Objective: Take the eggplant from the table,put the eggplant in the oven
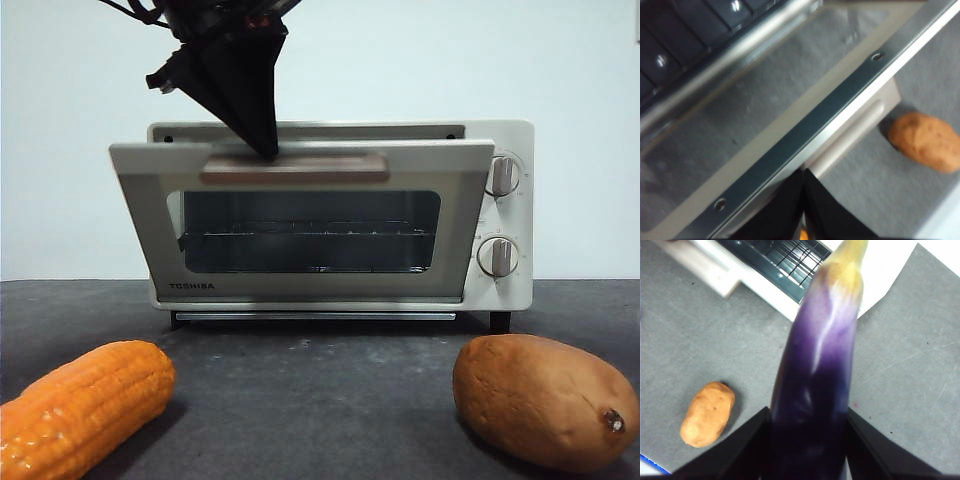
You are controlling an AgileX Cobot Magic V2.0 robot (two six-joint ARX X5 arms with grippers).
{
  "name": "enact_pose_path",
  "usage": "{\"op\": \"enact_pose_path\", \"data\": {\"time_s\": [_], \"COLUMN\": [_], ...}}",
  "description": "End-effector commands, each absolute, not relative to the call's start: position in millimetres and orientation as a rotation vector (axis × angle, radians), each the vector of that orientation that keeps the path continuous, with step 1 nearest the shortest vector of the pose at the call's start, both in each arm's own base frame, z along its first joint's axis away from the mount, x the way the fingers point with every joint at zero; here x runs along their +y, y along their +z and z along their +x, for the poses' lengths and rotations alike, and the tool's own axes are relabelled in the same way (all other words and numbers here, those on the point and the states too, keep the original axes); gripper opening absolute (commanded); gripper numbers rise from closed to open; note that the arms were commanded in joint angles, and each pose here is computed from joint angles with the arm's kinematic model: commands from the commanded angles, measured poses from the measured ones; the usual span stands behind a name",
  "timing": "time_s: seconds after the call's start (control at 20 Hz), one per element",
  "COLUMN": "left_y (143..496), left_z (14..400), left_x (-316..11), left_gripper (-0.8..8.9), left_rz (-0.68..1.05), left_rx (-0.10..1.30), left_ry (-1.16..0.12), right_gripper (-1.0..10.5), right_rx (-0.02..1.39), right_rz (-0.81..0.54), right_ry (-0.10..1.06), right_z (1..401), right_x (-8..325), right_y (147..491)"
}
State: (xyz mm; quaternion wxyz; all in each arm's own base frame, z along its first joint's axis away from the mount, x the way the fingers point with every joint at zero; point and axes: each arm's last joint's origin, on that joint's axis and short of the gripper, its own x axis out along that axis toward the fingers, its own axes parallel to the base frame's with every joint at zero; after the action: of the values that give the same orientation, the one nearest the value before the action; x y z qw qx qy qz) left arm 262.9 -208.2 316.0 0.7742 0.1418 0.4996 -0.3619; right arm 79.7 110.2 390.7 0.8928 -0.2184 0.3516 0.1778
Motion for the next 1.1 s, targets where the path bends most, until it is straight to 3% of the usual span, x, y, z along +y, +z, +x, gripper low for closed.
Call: {"op": "enact_pose_path", "data": {"time_s": [0.05,0.35,0.6,0.9,1.1], "left_y": [318,338,341,315,293], "left_z": [251,221,216,207,194], "left_x": [-218,-225,-209,-153,-108], "left_gripper": [0.06,0.06,0.06,0.06,0.06], "left_rz": [0.331,0.334,0.288,0.124,0.027], "left_rx": [1.109,1.062,0.929,0.852,0.815], "left_ry": [-0.849,-0.94,-0.82,-0.661,-0.539], "right_gripper": [1.7,1.7,1.7,1.7,1.7], "right_rx": [0.704,0.72,0.711,0.663,0.654], "right_rz": [-0.45,-0.495,-0.48,-0.498,-0.581], "right_ry": [0.387,0.481,0.611,0.719,0.754], "right_z": [79,79,78,89,107], "right_x": [113,115,121,144,179], "right_y": [396,395,397,397,383]}}
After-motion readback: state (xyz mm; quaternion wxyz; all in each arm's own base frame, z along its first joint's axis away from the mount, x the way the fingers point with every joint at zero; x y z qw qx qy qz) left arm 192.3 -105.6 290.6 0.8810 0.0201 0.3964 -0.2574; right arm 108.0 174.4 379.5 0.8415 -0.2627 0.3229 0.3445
